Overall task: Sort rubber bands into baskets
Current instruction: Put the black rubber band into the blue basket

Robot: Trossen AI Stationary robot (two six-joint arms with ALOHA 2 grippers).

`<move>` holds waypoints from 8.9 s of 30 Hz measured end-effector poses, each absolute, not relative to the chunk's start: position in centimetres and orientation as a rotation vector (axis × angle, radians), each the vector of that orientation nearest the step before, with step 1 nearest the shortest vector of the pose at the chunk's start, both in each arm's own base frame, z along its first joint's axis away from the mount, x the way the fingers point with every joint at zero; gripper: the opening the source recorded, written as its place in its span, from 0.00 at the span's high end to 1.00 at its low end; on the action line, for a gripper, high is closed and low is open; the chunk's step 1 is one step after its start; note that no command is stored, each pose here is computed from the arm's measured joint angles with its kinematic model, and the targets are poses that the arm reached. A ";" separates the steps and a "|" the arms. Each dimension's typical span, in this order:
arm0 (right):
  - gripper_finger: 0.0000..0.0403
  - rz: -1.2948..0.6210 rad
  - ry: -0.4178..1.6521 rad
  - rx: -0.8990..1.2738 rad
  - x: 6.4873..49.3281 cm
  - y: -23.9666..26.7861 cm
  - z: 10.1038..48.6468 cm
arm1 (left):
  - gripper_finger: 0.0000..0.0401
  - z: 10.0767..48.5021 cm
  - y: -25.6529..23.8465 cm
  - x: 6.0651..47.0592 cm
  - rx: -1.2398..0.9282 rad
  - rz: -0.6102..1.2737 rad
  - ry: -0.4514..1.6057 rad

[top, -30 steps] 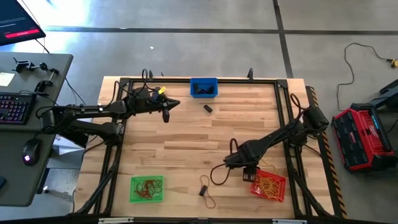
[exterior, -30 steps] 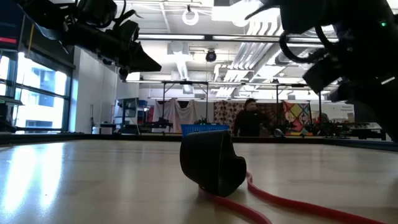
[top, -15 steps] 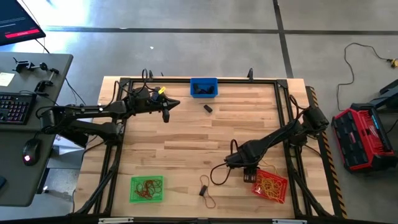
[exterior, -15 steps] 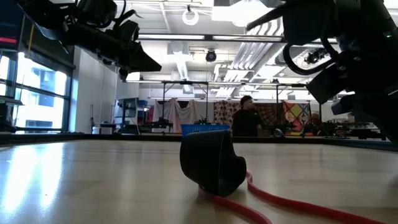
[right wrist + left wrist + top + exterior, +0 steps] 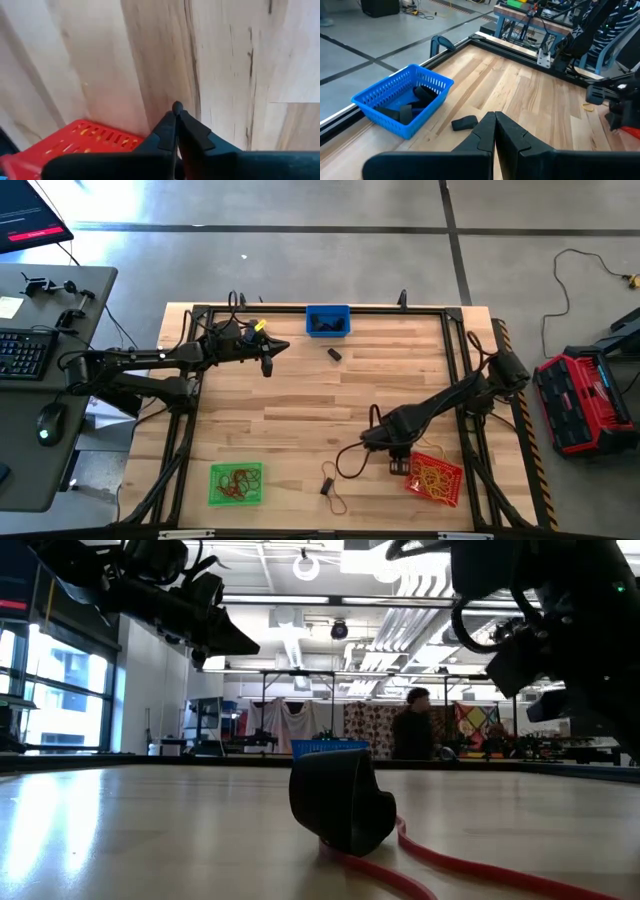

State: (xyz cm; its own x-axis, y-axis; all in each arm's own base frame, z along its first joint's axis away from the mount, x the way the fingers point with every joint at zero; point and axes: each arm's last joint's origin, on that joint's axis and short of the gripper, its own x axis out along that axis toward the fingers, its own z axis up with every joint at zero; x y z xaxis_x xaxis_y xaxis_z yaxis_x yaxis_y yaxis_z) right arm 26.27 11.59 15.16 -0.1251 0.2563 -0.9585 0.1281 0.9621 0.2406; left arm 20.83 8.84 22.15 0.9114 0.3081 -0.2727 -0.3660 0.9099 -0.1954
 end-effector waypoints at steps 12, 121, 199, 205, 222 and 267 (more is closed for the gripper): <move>1.00 0.105 1.486 0.268 30.4 10.7 19.9 | 1.00 22.2 8.8 20.8 -0.245 0.348 0.238; 0.70 -0.446 1.117 0.337 41.0 -26.8 25.9 | 1.00 22.0 9.4 20.6 -0.219 0.553 0.244; 1.00 -0.573 0.960 0.817 37.0 3.6 23.4 | 1.00 21.7 7.8 21.1 -0.212 0.206 0.299; 1.00 -0.344 1.081 0.707 36.2 7.8 23.4 | 1.00 21.7 7.8 21.1 -0.193 0.193 0.304; 0.93 0.206 1.120 0.253 34.8 14.1 23.7 | 1.00 21.1 8.2 21.2 -0.275 0.335 0.321; 0.67 0.392 0.887 -0.531 36.8 22.9 13.3 | 1.00 20.7 7.9 21.2 -0.159 0.309 0.382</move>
